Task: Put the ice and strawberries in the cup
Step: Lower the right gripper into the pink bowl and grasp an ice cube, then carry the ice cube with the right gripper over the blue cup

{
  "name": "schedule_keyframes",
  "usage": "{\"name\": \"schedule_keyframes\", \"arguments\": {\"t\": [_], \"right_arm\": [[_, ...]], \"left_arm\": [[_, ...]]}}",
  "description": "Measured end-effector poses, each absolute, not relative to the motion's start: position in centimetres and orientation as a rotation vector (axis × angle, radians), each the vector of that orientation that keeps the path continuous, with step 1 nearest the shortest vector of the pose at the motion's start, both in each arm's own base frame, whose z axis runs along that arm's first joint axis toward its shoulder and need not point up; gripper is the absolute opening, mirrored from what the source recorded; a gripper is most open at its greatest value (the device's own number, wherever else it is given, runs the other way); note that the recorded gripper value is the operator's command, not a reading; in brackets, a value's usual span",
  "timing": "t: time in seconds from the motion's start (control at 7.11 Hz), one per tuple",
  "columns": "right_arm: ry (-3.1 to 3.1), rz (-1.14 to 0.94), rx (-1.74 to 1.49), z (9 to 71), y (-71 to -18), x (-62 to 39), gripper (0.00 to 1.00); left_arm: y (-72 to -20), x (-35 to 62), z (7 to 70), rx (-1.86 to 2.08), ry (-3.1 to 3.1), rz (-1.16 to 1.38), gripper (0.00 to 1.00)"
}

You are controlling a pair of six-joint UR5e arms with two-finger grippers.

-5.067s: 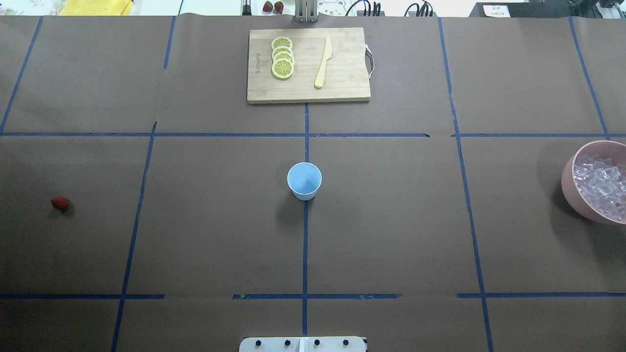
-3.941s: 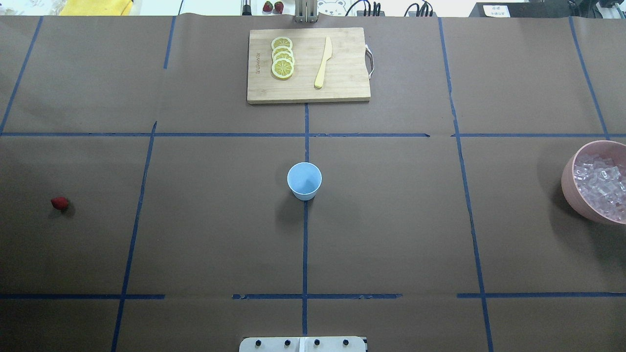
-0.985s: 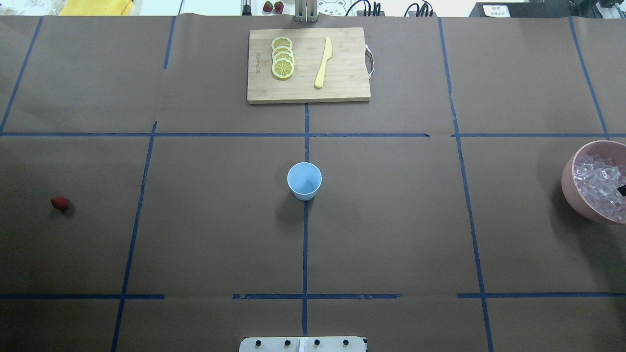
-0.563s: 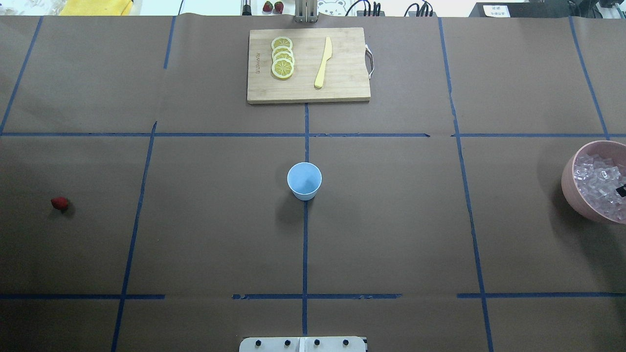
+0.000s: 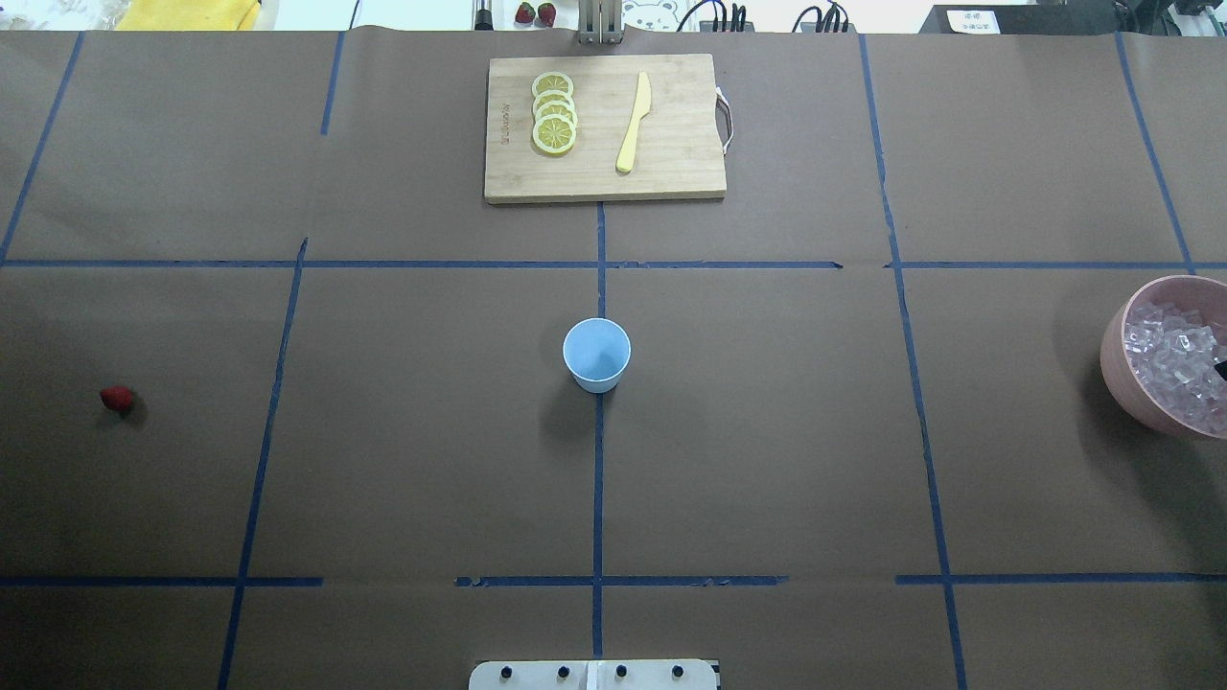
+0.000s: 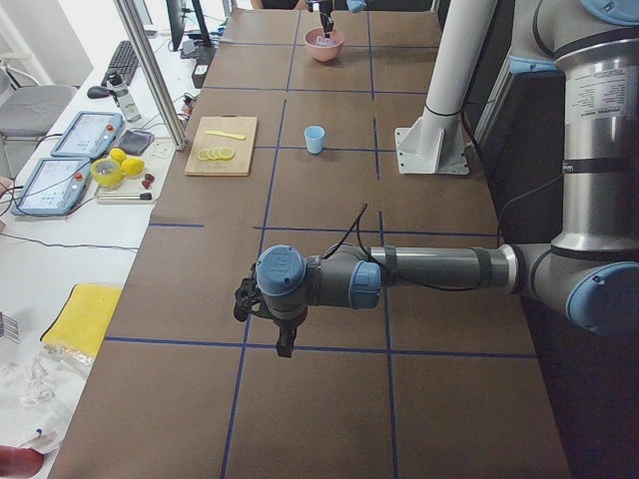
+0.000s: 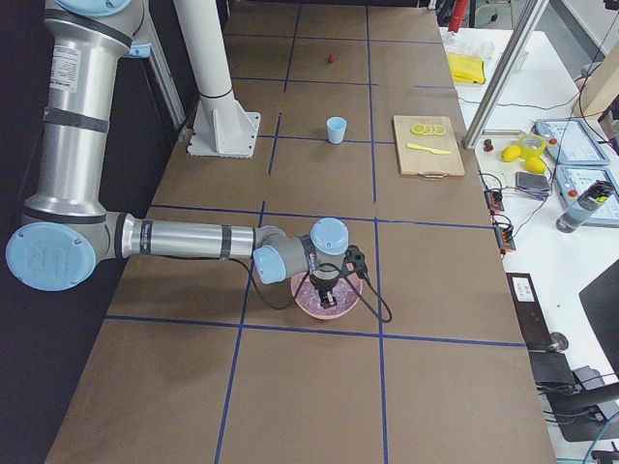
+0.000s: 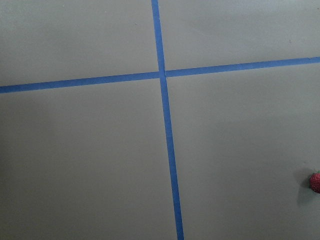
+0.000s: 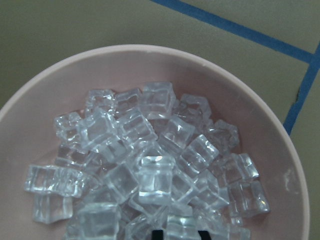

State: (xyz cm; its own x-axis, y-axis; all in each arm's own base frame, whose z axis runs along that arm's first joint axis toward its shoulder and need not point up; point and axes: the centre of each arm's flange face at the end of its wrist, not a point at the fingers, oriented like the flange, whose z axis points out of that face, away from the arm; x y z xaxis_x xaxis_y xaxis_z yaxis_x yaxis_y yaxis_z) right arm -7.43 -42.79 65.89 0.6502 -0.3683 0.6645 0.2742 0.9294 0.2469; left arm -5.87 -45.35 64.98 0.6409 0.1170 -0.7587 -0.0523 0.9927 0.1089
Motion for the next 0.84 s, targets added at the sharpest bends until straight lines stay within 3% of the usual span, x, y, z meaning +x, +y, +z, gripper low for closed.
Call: {"name": "schedule_keyframes", "arguments": {"t": [0.42,0.84], "right_arm": [[-0.811,-0.341,0.165,63.6,-41.9,-5.6,0.0],[-0.878,-0.227,0.212,54.7,-39.2,-3.0,0.0]], "left_arm": [[-45.4,-5.9,64.9,0.08,0.871,0.097,1.0],[-45.5,-5.9,64.7,0.094,0.872,0.101,1.0]]}}
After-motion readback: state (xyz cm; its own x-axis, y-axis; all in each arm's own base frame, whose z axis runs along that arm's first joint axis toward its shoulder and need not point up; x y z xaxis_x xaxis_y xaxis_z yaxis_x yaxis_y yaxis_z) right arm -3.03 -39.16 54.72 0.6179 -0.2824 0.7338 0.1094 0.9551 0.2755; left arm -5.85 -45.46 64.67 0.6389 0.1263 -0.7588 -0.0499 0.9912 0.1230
